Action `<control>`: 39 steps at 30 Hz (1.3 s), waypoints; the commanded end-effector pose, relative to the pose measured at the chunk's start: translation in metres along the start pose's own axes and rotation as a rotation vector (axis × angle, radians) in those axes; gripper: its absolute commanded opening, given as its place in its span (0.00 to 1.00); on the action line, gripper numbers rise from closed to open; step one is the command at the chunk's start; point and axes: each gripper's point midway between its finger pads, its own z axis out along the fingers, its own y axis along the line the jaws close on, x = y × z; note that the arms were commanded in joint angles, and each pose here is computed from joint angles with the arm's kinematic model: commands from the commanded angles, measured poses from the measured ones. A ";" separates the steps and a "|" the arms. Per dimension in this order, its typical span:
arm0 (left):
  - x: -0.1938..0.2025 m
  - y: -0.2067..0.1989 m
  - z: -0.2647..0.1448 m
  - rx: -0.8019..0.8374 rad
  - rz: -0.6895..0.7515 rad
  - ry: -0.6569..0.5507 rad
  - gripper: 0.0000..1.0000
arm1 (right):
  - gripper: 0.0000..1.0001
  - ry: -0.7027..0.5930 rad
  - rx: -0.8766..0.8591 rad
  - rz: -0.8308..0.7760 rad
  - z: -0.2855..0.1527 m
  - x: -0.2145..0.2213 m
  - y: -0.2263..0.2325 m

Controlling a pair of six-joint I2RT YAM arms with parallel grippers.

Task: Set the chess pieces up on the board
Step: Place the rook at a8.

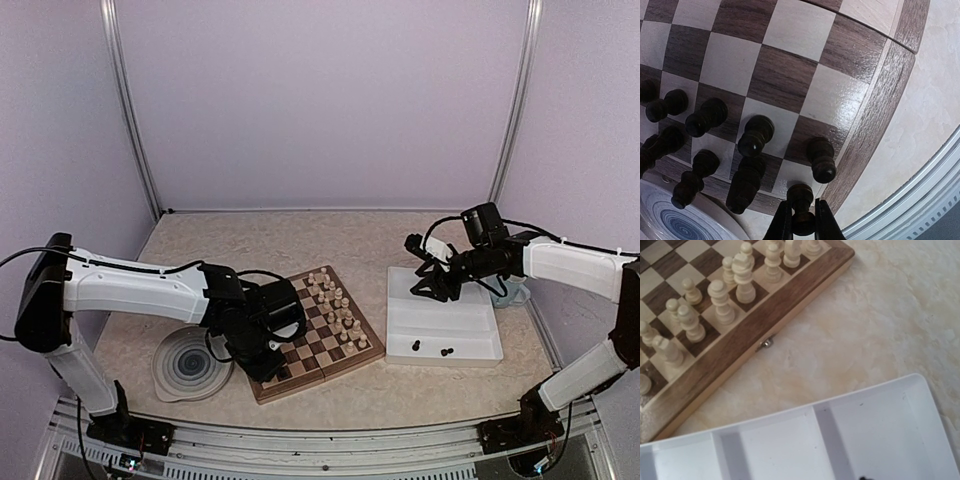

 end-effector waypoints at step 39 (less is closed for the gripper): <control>-0.169 0.000 -0.175 0.213 -0.081 -0.785 0.44 | 0.34 0.269 -0.248 -0.123 0.008 0.065 0.059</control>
